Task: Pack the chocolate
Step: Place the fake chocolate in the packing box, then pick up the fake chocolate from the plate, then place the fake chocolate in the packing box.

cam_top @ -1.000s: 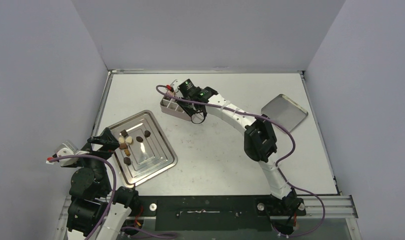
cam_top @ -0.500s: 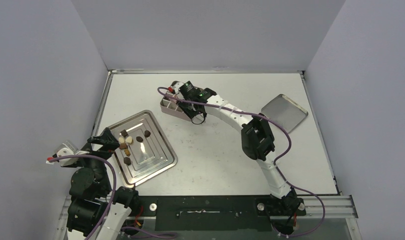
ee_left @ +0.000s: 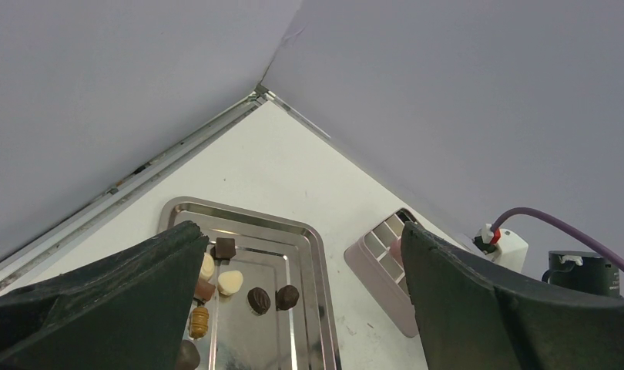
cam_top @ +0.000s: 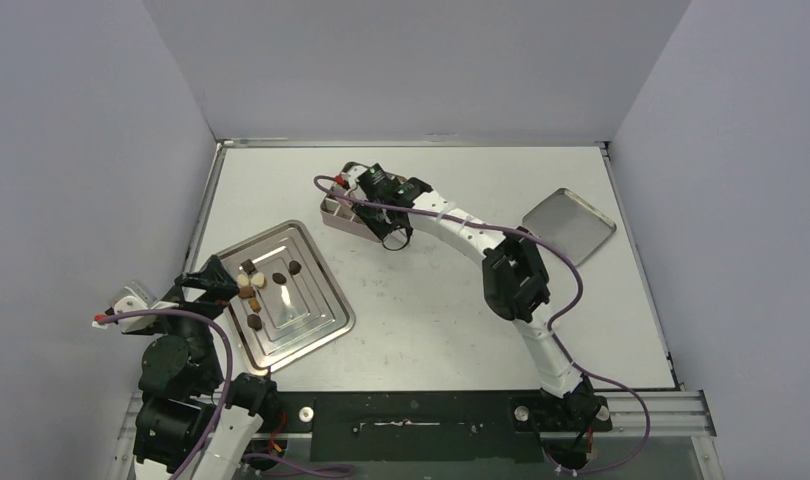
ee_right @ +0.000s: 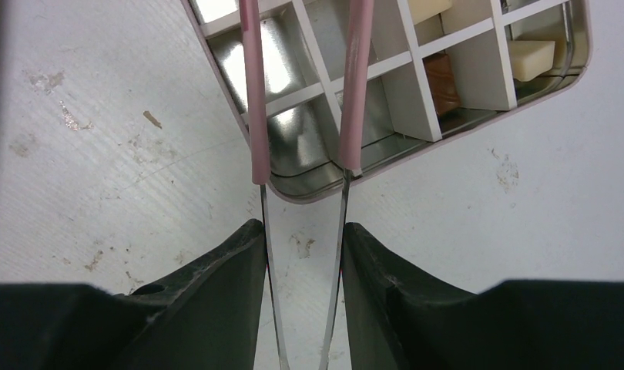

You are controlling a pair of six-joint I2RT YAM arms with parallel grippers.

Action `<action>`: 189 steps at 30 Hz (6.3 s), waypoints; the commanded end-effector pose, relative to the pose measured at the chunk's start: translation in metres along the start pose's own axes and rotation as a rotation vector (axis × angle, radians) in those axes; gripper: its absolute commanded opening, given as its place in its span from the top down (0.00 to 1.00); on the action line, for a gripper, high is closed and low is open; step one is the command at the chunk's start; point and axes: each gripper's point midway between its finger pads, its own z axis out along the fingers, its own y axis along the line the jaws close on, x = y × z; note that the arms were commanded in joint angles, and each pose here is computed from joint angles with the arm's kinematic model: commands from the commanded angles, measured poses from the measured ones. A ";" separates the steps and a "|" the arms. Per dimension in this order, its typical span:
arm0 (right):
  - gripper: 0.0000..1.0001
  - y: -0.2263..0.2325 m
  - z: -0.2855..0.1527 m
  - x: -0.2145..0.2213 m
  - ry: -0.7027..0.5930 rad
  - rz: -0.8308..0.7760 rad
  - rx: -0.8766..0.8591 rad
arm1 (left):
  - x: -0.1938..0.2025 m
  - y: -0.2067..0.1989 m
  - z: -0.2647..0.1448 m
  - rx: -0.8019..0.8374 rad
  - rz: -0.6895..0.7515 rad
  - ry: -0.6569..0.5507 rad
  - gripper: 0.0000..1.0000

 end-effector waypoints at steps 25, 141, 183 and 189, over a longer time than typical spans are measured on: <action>0.63 0.188 -0.068 -0.043 -0.209 -0.260 -0.346 | 0.003 -0.007 0.013 -0.017 0.035 0.002 0.05; 0.80 0.044 -0.090 -0.037 -0.191 -0.124 0.183 | -0.016 -0.002 -0.001 0.022 -0.053 -0.092 0.11; 0.73 -0.007 -0.023 0.033 -0.006 0.100 -0.002 | -0.017 -0.002 -0.002 0.027 -0.055 -0.097 0.11; 0.69 -0.009 -0.016 0.030 0.005 0.094 0.004 | -0.018 -0.002 -0.002 0.026 -0.056 -0.098 0.11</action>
